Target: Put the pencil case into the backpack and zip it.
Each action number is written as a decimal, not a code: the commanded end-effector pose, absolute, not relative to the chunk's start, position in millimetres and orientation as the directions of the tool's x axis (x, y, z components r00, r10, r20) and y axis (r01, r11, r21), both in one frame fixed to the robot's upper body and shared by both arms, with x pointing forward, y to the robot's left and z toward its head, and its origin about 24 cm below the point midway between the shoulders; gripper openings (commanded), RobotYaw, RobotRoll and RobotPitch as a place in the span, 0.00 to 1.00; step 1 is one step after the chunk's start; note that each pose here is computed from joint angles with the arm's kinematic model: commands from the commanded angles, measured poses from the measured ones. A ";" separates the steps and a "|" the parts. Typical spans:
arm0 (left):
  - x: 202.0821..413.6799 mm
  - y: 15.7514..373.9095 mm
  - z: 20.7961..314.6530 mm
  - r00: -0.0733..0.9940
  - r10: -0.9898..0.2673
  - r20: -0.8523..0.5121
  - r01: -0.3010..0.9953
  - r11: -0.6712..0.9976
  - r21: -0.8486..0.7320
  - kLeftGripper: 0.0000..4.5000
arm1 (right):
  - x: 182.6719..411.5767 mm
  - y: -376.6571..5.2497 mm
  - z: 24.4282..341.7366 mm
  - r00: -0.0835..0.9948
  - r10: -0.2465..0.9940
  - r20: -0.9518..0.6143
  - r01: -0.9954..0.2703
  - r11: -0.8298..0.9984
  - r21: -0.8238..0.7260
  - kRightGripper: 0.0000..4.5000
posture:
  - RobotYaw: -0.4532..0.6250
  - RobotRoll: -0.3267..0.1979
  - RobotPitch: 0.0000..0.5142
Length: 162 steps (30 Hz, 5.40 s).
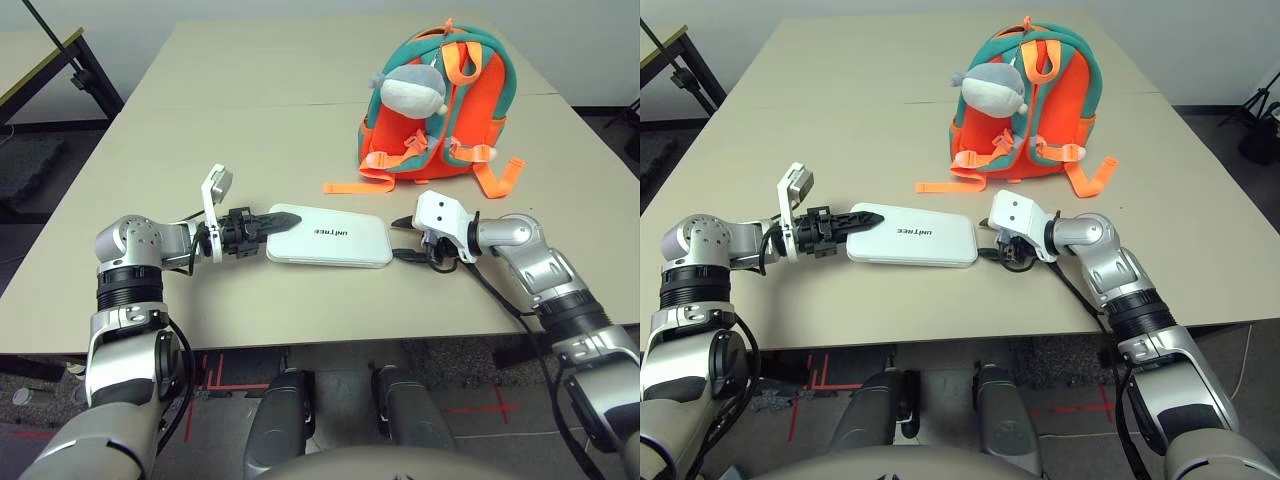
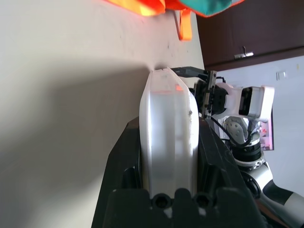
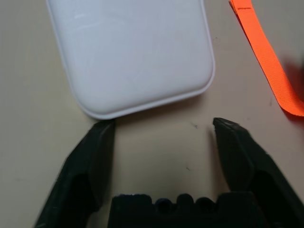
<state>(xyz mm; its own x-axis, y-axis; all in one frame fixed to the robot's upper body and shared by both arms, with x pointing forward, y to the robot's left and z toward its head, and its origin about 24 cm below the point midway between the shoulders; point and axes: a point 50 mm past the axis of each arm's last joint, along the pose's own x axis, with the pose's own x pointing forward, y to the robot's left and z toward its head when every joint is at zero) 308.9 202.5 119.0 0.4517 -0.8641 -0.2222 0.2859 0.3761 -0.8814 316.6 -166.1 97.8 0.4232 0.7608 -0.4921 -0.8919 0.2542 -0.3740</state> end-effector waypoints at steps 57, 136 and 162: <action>357.1 281.9 245.7 0.825 -0.342 0.450 0.538 0.719 -0.441 0.28 | 376.6 -197.1 181.5 0.933 0.359 -0.021 -0.358 0.933 0.040 1.00 | 0.29 0.62 0.23; 365.5 214.3 250.9 0.628 -0.668 0.398 0.771 0.604 -0.202 0.28 | 285.0 -192.9 154.1 0.886 0.438 -0.150 -0.445 0.896 -0.014 0.05 | 0.25 0.62 0.23; 360.8 180.2 298.4 0.290 -0.887 0.360 0.949 0.316 0.014 0.28 | 298.6 -189.4 144.7 0.860 0.478 -0.179 -0.490 0.871 -0.028 0.05 | 0.24 0.62 0.24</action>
<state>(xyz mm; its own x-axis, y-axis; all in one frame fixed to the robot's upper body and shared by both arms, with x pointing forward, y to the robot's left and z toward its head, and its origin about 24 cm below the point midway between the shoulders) 364.9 183.4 290.2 0.3202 -0.8735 0.3667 0.9422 0.3339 -0.0274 297.1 -188.7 160.0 0.8689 0.4845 -0.1013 -0.4912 0.8693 -0.0547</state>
